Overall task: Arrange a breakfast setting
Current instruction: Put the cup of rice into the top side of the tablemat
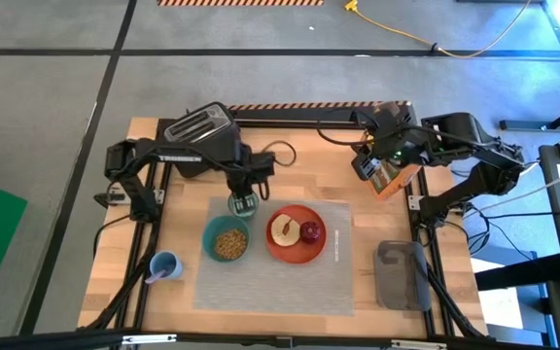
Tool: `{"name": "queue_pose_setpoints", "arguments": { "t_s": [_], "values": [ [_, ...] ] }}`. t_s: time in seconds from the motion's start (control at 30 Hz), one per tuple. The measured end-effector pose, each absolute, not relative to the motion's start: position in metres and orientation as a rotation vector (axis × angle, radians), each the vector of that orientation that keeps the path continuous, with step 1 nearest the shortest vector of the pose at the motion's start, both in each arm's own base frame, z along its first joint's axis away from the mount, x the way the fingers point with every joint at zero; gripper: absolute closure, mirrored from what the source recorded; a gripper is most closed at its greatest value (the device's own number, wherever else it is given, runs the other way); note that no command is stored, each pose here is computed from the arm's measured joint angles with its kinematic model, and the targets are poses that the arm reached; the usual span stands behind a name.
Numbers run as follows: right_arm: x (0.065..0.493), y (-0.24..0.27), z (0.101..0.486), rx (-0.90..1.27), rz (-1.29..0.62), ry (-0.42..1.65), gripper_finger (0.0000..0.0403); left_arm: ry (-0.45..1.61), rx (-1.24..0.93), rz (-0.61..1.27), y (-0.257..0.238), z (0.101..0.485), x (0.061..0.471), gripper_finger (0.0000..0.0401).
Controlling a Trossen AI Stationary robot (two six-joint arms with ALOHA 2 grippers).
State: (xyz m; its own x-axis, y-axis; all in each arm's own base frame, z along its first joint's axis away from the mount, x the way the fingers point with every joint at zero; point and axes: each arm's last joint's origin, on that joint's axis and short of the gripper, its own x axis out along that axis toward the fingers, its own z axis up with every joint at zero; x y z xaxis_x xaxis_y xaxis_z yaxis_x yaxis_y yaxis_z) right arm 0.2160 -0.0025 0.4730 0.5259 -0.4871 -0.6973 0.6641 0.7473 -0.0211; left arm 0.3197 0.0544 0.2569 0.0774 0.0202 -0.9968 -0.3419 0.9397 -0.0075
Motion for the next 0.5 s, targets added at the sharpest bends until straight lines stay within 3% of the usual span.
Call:
{"name": "queue_pose_setpoints", "arguments": {
  "t_s": [0.3, 0.5],
  "values": [
    [0.223, -0.001, 0.464, 0.252, -0.693, 0.786, 0.0171, 1.459, -0.349, 0.288, 0.071, 0.268, 0.307, 0.0354],
    [0.227, -0.001, 0.454, 0.236, -0.701, 0.825, 0.0171, 1.355, -0.363, 0.342, 0.082, 0.295, 0.287, 0.0314]
  ]
}}
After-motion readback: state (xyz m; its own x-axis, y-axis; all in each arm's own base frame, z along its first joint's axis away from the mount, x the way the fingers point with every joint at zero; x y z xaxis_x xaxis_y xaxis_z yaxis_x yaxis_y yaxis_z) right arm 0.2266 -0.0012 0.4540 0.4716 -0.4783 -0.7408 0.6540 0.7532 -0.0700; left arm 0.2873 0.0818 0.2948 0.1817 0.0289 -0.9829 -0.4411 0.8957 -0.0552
